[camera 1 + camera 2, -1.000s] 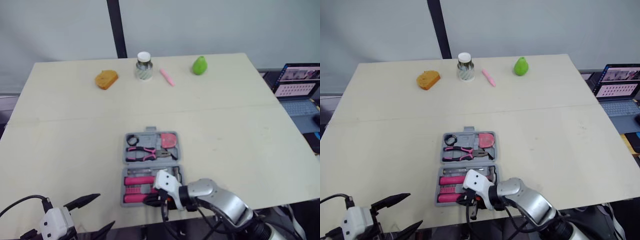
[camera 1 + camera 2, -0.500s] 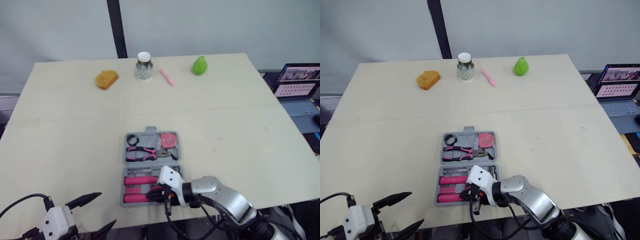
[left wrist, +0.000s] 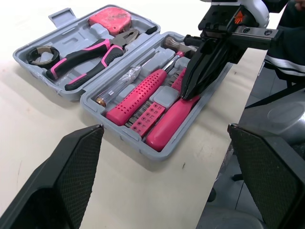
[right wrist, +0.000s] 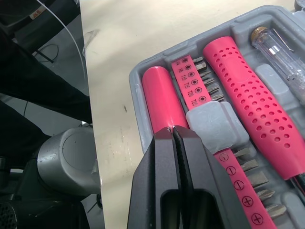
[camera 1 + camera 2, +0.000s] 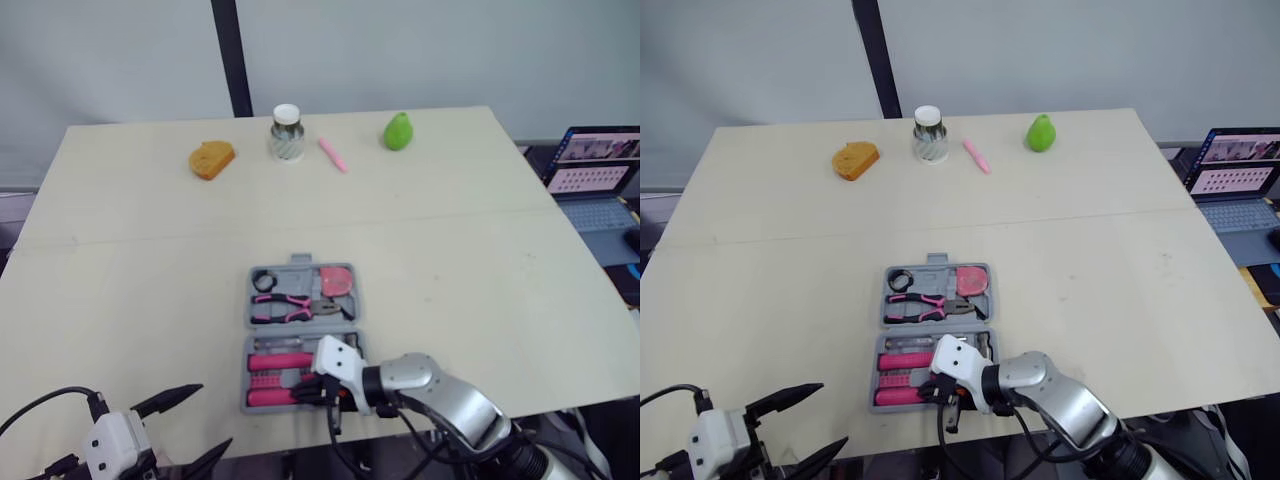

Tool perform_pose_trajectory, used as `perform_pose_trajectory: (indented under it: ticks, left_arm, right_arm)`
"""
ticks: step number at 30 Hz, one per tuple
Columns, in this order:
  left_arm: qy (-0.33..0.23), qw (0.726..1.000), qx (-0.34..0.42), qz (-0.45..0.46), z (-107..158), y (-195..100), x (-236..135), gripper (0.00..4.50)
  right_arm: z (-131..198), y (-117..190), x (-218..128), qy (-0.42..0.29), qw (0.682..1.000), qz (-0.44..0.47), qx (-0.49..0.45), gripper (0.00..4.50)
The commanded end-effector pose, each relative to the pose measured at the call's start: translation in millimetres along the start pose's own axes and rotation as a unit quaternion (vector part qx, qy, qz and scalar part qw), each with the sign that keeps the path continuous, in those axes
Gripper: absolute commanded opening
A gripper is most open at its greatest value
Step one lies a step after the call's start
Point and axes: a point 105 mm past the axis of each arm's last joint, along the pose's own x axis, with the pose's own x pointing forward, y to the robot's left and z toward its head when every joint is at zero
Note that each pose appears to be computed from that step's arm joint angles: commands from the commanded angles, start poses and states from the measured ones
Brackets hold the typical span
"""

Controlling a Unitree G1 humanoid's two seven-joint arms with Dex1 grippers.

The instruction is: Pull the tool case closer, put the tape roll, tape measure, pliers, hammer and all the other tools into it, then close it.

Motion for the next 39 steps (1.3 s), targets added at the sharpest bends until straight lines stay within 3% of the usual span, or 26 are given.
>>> perform_pose_trajectory:
  ticks: [1, 16, 24, 39]
  left_arm:
    - [0.0, 1.0, 0.007, -0.004, 2, -1, 2, 4.5]
    - [-0.002, 1.0, 0.009, -0.006, 2, 0, 3, 4.5]
    - [-0.003, 1.0, 0.011, -0.005, 2, 2, 5, 4.5]
    - [-0.004, 1.0, 0.012, -0.002, 1, 2, 7, 4.5]
  right_arm:
    - [-17, 6, 1, 0.031, 0.999, 0.011, 0.024, 0.1]
    - [-30, 8, 1, 0.058, 0.998, 0.013, 0.023, 0.1]
    - [-39, 7, 2, 0.089, 0.995, 0.015, -0.04, 0.1]
    - [-45, 3, 3, 0.098, 0.995, 0.007, -0.007, 0.1]
